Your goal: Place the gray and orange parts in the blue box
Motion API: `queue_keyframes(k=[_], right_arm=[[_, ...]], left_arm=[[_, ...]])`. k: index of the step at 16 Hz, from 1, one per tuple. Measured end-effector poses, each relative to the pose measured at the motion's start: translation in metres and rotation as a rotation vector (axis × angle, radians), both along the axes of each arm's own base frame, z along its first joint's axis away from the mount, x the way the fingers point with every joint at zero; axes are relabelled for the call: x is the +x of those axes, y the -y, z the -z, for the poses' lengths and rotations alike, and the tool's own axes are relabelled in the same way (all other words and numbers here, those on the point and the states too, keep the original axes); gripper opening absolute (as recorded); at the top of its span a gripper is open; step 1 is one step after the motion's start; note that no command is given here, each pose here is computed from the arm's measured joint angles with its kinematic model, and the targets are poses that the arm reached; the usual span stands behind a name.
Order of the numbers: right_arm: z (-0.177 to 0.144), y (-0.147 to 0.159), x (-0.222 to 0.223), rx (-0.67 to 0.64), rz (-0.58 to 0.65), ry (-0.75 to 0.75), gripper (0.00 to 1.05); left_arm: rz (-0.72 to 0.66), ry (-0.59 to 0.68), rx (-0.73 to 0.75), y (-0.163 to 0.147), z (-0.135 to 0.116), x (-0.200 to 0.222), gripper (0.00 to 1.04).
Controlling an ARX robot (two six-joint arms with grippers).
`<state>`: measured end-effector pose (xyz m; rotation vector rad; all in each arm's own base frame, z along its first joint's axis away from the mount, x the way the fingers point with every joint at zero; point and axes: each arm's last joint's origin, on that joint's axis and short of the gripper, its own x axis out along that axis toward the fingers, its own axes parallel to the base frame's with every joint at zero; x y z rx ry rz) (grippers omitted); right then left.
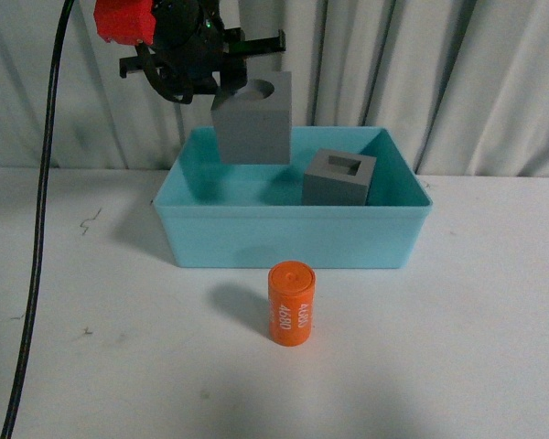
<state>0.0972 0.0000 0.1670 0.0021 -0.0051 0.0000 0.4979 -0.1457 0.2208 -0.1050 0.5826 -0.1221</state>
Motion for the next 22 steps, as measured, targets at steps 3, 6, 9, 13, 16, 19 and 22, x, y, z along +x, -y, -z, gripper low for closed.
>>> queue_keyframes(k=[3,6,9,13,16,19,22], right_arm=[[0.000,0.000,0.000,0.000,0.000,0.000,0.98],[0.000,0.000,0.000,0.000,0.000,0.000,0.98],[0.000,0.000,0.000,0.000,0.000,0.000,0.98],[0.000,0.000,0.000,0.000,0.000,0.000,0.98],[0.000,0.000,0.000,0.000,0.000,0.000,0.98],[0.000,0.000,0.000,0.000,0.000,0.000,0.98],[0.000,0.000,0.000,0.000,0.000,0.000,0.98]], left_arm=[[0.003,-0.008,0.020,-0.002,0.012,0.005,0.17],[-0.005,-0.028,0.030,-0.004,0.026,0.011,0.17],[-0.024,-0.026,0.035,-0.010,0.031,0.018,0.17],[-0.038,-0.026,0.058,-0.017,0.037,0.022,0.17],[-0.039,-0.020,0.063,-0.017,0.037,0.023,0.17],[-0.045,-0.005,0.063,-0.016,0.036,0.024,0.49],[-0.050,-0.002,0.057,-0.016,0.038,0.022,0.81]])
